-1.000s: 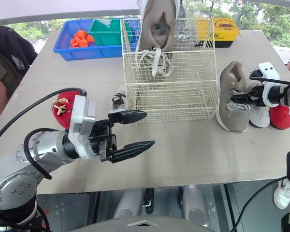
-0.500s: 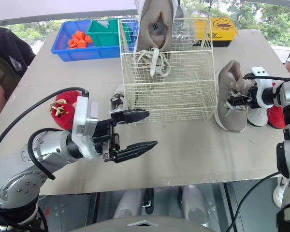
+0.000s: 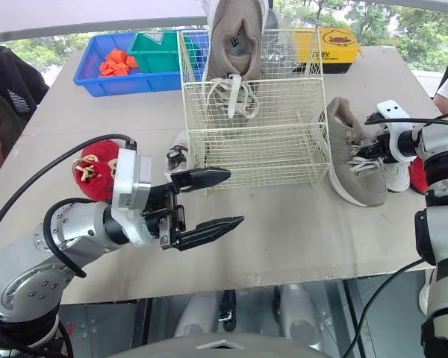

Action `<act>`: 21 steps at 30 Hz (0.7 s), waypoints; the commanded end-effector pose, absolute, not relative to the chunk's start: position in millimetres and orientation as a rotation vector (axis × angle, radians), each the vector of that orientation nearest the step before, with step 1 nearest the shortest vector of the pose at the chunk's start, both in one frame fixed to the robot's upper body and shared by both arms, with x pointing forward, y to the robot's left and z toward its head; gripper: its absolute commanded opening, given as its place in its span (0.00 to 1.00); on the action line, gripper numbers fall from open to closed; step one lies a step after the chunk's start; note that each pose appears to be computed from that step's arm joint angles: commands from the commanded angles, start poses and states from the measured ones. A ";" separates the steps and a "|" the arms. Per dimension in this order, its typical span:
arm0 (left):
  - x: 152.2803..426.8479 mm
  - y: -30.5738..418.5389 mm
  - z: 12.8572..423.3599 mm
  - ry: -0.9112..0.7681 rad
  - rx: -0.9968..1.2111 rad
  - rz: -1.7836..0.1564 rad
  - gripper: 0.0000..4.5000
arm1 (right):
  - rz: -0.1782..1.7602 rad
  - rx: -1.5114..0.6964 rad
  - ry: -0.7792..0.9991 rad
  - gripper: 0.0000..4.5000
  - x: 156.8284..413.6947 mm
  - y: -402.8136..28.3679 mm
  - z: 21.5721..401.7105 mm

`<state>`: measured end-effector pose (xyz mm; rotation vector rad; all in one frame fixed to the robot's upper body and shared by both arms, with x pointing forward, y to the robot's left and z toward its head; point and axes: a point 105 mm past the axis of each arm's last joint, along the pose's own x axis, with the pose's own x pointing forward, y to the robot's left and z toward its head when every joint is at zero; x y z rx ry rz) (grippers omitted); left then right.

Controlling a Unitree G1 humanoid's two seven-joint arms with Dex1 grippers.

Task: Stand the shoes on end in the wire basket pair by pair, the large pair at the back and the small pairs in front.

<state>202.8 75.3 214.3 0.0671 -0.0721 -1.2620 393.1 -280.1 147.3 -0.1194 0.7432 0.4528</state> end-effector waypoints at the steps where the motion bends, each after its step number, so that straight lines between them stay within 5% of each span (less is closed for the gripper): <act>1: 201.0 74.1 218.8 -0.095 0.072 -1.276 1.00 | 0.471 -0.015 0.593 0.00 391.8 -276.5 178.8; 11: 204.8 70.3 222.9 -0.099 0.018 -1.313 1.00 | 0.349 0.234 0.327 0.00 354.7 -290.1 240.2; 21: 213.7 68.2 225.8 -0.137 -0.025 -1.294 1.00 | 0.280 0.146 -0.118 0.00 344.9 -290.1 322.7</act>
